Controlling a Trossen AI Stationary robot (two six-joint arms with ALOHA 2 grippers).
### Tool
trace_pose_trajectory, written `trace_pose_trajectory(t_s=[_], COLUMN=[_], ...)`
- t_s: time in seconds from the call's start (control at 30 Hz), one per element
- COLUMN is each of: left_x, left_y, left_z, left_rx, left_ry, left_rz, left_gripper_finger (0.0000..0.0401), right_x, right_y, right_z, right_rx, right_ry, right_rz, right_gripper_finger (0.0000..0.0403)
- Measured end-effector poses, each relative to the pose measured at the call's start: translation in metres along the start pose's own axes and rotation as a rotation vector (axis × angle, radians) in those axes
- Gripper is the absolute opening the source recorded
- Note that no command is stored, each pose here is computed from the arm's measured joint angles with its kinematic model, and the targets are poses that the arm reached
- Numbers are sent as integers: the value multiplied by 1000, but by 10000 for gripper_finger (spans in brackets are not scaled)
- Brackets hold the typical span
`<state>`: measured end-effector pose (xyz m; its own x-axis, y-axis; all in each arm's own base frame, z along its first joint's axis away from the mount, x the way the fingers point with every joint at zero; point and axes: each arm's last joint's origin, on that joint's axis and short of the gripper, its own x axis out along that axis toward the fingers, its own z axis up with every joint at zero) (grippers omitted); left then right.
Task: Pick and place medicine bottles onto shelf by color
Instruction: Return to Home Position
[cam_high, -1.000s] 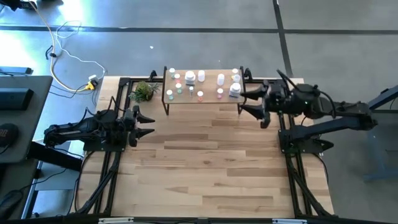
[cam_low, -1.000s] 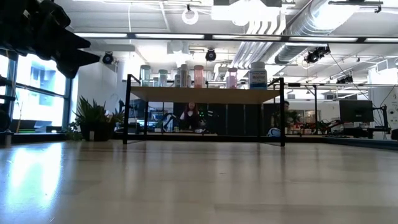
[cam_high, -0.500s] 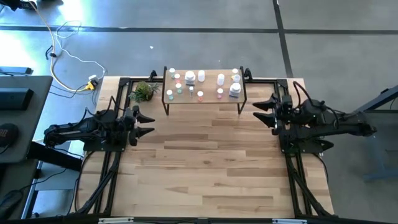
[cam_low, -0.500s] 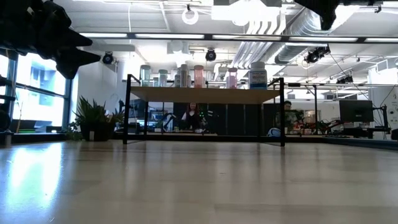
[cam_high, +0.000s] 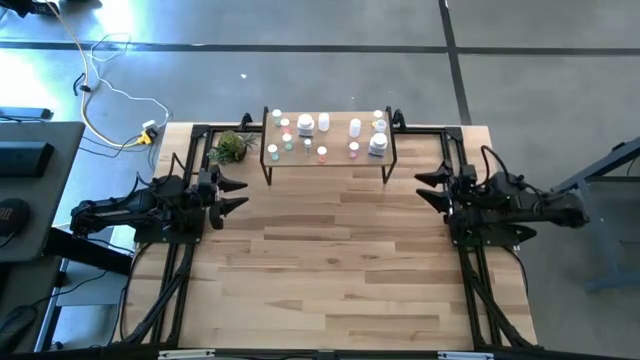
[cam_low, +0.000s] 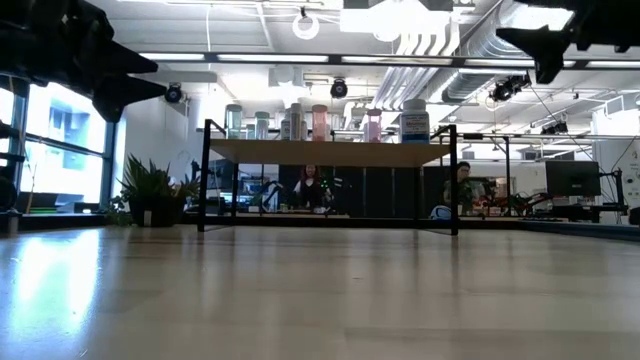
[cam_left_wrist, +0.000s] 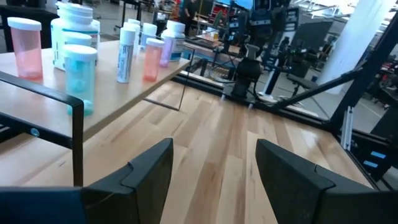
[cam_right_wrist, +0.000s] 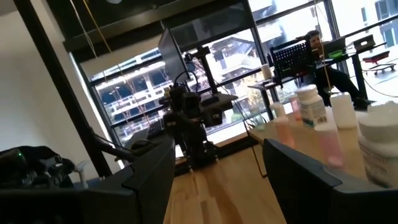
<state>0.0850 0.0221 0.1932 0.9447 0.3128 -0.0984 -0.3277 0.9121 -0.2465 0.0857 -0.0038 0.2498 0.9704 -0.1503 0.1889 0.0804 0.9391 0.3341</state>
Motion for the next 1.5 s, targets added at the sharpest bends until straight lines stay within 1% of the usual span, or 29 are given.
trace_pose_trajectory(t_s=[0.2, 0.3, 0.47, 0.57, 0.63, 0.7, 0.8, 1.03, 1.1, 1.2, 1.27, 1.4, 1.5], left_x=[0, 0, -1, -1, 1, 7, 12, 12, 12, 13, 13, 13, 13], left_y=[0, -1, -4, -4, -4, -2, 1, 1, 2, 6, 7, 6, 6], left_z=[1, 3, 13, 14, 10, -2, -14, -13, -16, -20, -21, -19, -20], left_rx=[-25, -38, -8, -8, -24, -46, -62, -31, -31, -54, -77, -65, -56], left_ry=[-8, -28, -129, -140, -141, -145, -195, -187, -166, -134, -133, -155, -145], left_rz=[1, -7, -41, -44, -67, -101, -124, -106, -71, 12, 49, 46, 33], left_gripper_finger=[220, 220, 220, 220, 220, 220, 220, 220, 220, 220, 220, 220, 220], right_x=[-4, -5, -6, -6, -6, -6, -6, -7, -7, -8, -9, -10, -11], right_y=[-9, -13, -16, -17, -17, -18, -18, -19, -20, -22, -23, -24, -25], right_z=[-25, -35, -39, -42, -44, -46, -46, -48, -50, -56, -59, -64, -66], right_rx=[51, 75, 77, 68, 70, 73, 75, 80, 45, -21, -26, -4, 6], right_ry=[20, 20, 9, 39, 57, 74, 78, 91, 121, 182, 214, 260, 285], right_rz=[-10, -34, -61, -73, -80, -86, -88, -101, -110, -126, -136, -155, -166], right_gripper_finger=[234, 234, 234, 234, 234, 234, 234, 234, 234, 234, 234, 234, 234])
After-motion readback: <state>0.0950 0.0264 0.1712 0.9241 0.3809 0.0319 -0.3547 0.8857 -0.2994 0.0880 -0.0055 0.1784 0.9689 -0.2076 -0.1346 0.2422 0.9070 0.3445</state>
